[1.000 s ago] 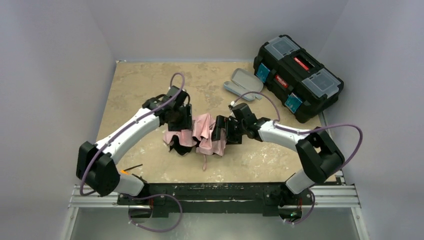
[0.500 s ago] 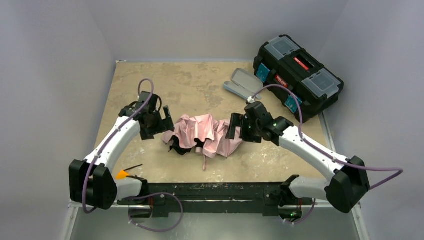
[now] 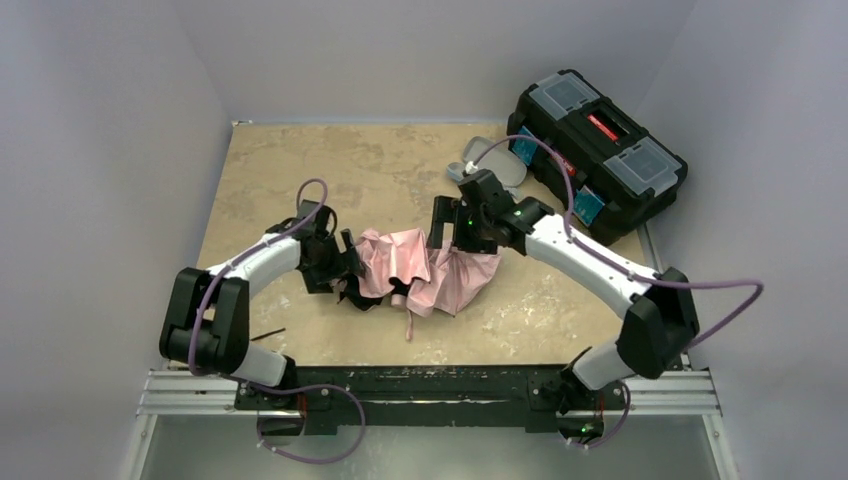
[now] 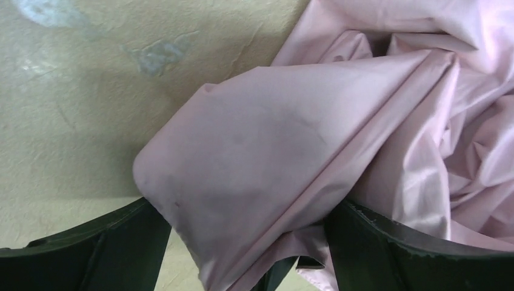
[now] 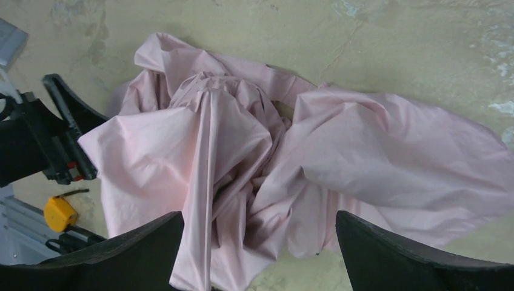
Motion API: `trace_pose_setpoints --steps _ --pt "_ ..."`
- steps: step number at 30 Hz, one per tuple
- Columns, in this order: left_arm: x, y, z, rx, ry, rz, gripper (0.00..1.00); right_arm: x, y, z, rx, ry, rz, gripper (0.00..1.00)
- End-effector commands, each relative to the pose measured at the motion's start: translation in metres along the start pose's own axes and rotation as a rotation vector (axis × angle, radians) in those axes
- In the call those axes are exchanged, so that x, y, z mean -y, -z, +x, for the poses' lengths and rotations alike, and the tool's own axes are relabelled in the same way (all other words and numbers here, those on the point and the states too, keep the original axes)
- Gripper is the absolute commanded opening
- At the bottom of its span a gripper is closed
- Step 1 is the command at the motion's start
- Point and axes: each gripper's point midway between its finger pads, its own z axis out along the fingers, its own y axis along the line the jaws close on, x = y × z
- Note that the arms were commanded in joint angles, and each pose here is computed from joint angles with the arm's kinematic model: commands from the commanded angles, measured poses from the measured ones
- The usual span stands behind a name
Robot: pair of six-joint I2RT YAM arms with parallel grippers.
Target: Put away the umbrella
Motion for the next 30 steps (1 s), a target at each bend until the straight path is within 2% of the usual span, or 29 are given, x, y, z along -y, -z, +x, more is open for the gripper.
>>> trace_pose_setpoints --steps 1,3,4,6,9,11,14,19,27,30 --pt "0.024 -0.016 -0.008 0.012 0.013 0.128 0.83 -0.008 -0.032 -0.004 -0.006 0.032 0.012 0.99" --pt "0.028 -0.022 -0.006 -0.003 0.011 0.156 0.72 -0.006 -0.053 0.008 -0.045 0.032 0.006 0.99" --pt "0.031 -0.024 -0.006 -0.005 0.008 0.173 0.63 -0.006 -0.062 0.013 -0.064 0.033 -0.004 0.98" --pt "0.038 -0.025 -0.002 -0.007 0.004 0.217 0.48 -0.002 -0.080 0.026 -0.102 0.032 -0.012 0.92" --pt "0.050 -0.020 0.000 0.011 -0.019 0.269 0.23 0.001 -0.097 0.040 -0.137 0.023 -0.029 0.75" --pt "0.056 -0.013 0.000 0.029 -0.040 0.277 0.00 0.000 -0.102 0.045 -0.146 0.015 -0.048 0.60" --pt "0.066 0.003 0.001 0.061 -0.076 0.290 0.00 -0.010 -0.104 0.046 -0.145 0.002 -0.111 0.37" --pt "0.092 0.051 -0.010 0.157 -0.159 0.323 0.00 -0.052 -0.100 0.039 -0.162 -0.002 -0.305 0.16" --pt "0.119 0.150 -0.024 0.280 -0.244 0.361 0.00 -0.146 -0.059 -0.003 -0.110 0.006 -0.560 0.01" --pt "0.125 0.188 -0.028 0.323 -0.263 0.378 0.00 -0.176 -0.039 -0.019 -0.077 -0.041 -0.679 0.00"
